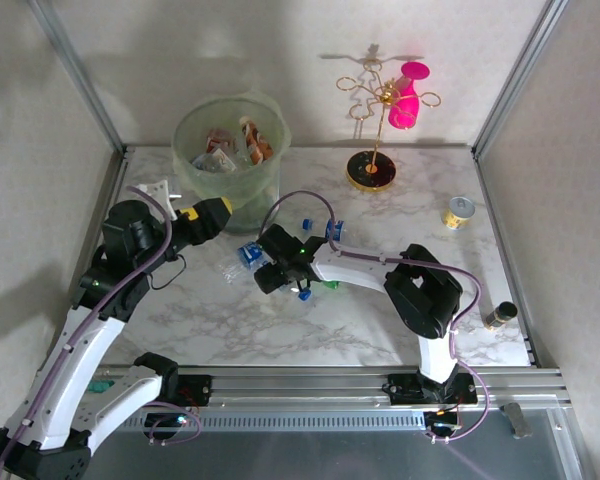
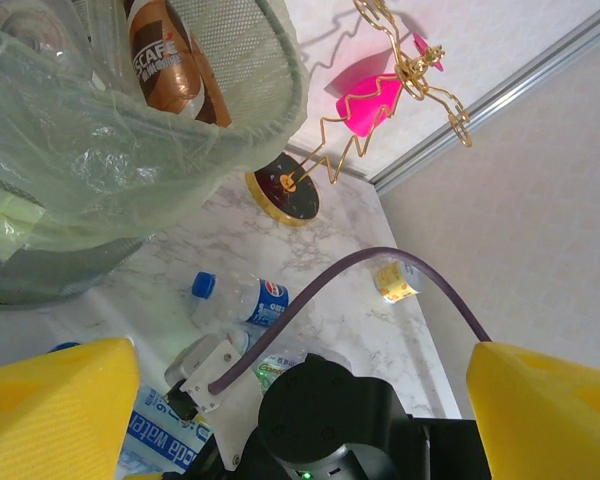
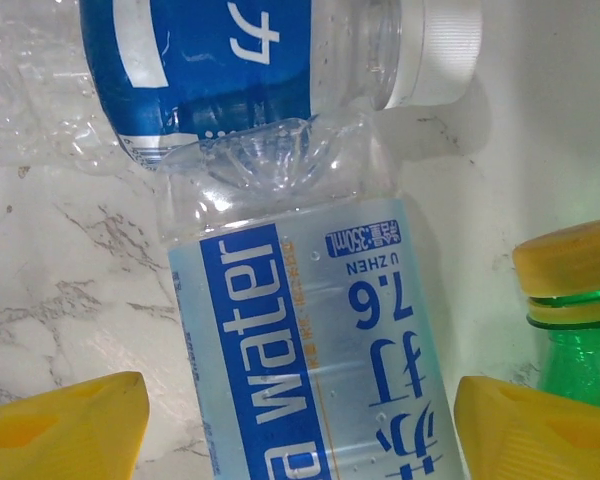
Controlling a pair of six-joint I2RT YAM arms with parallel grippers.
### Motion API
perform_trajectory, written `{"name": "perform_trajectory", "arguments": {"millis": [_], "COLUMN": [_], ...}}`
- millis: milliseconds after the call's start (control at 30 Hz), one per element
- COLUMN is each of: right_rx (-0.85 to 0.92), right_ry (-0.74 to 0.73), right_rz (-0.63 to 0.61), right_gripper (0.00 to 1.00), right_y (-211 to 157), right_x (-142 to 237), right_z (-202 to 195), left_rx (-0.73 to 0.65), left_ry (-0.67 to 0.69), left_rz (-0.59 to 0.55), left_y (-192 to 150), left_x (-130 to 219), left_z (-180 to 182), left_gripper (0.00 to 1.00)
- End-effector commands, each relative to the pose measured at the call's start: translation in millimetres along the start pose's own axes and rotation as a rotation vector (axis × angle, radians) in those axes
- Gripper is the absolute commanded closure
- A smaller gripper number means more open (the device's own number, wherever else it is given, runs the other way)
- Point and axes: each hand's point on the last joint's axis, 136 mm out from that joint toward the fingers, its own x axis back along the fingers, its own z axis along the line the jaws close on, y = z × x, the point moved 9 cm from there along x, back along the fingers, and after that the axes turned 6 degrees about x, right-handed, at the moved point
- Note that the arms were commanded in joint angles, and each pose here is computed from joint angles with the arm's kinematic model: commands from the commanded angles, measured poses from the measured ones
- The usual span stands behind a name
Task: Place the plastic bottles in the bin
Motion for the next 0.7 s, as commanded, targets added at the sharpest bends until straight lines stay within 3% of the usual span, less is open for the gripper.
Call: {"name": "perform_trajectory", "arguments": {"millis": [0,167,333,467,667], "right_rx": [0.019,0.031,0.038,0.055,0.039], "right_ry": [-0.051,-0.064,-0.055,-0.039,-0.019], "right_rz": [0.056,0.074,0.043,-0.034,-0.134], "right_gripper": [0.21,0.22,0.38,0.48,0.49], "right_y": [-15.9,-27.2,-25.5,-14.5,-4.7], "right_x": [-13.7,-17.5,-8.1,17.5,63.7], "right_z": [-2.4,0.3,5.0,11.7,10.1], "left_rx": [-0.011,-0.006,-0.006,0.0,0.009], "left_ry": [-0.036,-0.032,-0.03,-0.034,-0.03], "left_rz": [0.008,0.01,0.015,0.018,0.009], "left_y": [-1.4,-2.3,-1.7,0.0,3.5], "left_x": [-1.4,-2.6,-5.8,-7.0,-6.2], "left_z": [-2.7,-1.3,-1.3,-3.1,-6.1], "left_gripper": [0.15,0.15,0.15,0.15,0.15]}}
